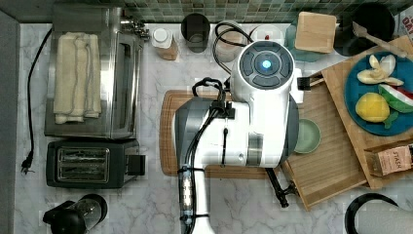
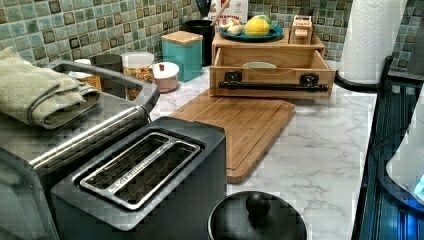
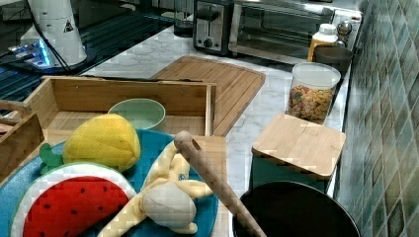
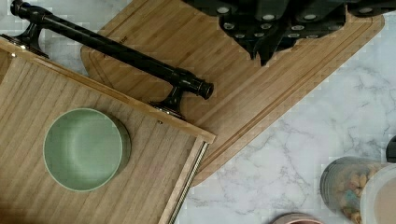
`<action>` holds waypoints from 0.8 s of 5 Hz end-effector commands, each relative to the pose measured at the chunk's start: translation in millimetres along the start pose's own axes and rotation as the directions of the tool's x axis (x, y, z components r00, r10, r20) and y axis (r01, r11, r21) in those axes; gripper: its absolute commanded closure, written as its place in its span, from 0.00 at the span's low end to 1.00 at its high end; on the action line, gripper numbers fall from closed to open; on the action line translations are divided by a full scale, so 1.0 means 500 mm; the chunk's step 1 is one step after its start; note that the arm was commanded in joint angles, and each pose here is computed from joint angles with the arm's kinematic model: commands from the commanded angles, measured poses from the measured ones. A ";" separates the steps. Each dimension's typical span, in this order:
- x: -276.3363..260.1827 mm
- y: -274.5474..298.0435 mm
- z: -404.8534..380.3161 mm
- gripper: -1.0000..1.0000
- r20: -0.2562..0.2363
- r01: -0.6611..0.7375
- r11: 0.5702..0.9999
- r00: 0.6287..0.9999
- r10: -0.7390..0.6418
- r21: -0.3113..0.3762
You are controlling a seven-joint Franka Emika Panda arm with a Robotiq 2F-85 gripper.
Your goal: Close the drawer.
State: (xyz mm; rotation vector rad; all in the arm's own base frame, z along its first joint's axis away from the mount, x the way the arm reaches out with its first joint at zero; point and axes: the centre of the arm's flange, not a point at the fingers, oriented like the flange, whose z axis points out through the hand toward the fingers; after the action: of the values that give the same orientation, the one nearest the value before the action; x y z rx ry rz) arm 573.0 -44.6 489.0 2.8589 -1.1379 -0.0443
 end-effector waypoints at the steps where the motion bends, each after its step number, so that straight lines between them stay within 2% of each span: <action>1: 0.005 0.007 0.001 1.00 -0.003 -0.006 1.000 1.000 0.006 -0.004; 2: 0.005 0.007 0.001 1.00 -0.003 -0.006 1.000 1.000 0.006 -0.004; 3: -0.041 0.020 0.027 1.00 -0.018 0.153 0.988 0.988 -0.153 0.017; 4: -0.085 0.041 0.058 1.00 -0.094 0.437 0.899 0.896 -0.433 0.026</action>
State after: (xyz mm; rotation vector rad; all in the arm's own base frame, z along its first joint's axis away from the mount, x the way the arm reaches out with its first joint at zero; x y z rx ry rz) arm 568.0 -44.7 458.6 3.0263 -0.6675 0.1015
